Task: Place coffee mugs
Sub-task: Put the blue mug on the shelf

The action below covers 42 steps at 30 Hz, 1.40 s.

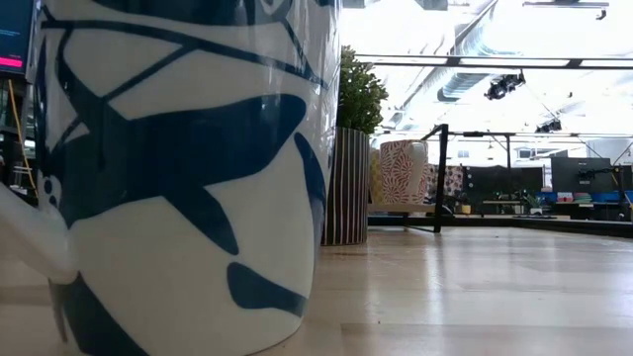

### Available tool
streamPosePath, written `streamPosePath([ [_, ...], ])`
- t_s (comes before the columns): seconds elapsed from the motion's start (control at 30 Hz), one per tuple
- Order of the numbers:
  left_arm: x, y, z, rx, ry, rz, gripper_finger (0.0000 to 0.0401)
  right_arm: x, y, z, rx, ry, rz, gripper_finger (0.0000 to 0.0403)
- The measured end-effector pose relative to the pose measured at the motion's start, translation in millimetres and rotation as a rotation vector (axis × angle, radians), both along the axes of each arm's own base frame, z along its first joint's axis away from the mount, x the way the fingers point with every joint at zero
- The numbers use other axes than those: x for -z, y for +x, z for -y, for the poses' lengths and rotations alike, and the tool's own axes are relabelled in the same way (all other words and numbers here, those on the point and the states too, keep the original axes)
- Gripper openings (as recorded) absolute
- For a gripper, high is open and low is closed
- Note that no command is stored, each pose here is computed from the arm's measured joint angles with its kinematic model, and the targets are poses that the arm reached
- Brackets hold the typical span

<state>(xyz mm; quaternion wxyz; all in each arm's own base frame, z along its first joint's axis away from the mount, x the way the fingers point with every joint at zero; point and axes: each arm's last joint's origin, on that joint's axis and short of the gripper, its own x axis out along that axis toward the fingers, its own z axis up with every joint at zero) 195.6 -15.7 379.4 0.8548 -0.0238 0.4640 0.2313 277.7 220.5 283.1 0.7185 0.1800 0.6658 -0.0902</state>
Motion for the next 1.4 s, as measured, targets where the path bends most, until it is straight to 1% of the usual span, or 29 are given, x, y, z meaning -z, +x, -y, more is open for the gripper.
streamPosePath([
  [0.17,0,0,0,-0.001,-0.001,0.001,0.0049,16,1,-12,-0.060,-0.022,-0.037,0.0151],
  [0.33,0,0,0,-0.016,-0.009,0.007,0.0049,32,4,-21,-0.070,-0.013,-0.093,0.0151],
  [0.5,0,0,0,-0.015,-0.009,0.007,0.0049,37,7,-23,-0.071,-0.014,-0.098,0.0151],
  [0.73,0,0,0,-0.014,-0.008,0.007,0.0049,38,9,-22,-0.060,-0.029,-0.074,0.0151],
  [0.83,0,0,0,-0.014,-0.008,0.007,0.0049,45,10,-21,-0.063,-0.013,-0.077,0.0151],
  [0.93,0,0,0,-0.014,-0.008,0.007,0.0049,57,11,-21,-0.066,0.029,-0.083,0.0151],
  [1.13,0,0,0,-0.014,-0.008,0.007,0.0049,80,10,-14,-0.035,0.044,-0.114,0.0151],
  [1.27,0,0,0,-0.014,-0.008,0.007,0.0049,84,15,-8,-0.007,0.045,-0.109,0.0151],
  [1.4,0,0,0,-0.014,-0.008,0.007,0.0049,84,20,-4,-0.010,0.043,-0.078,0.0151],
])
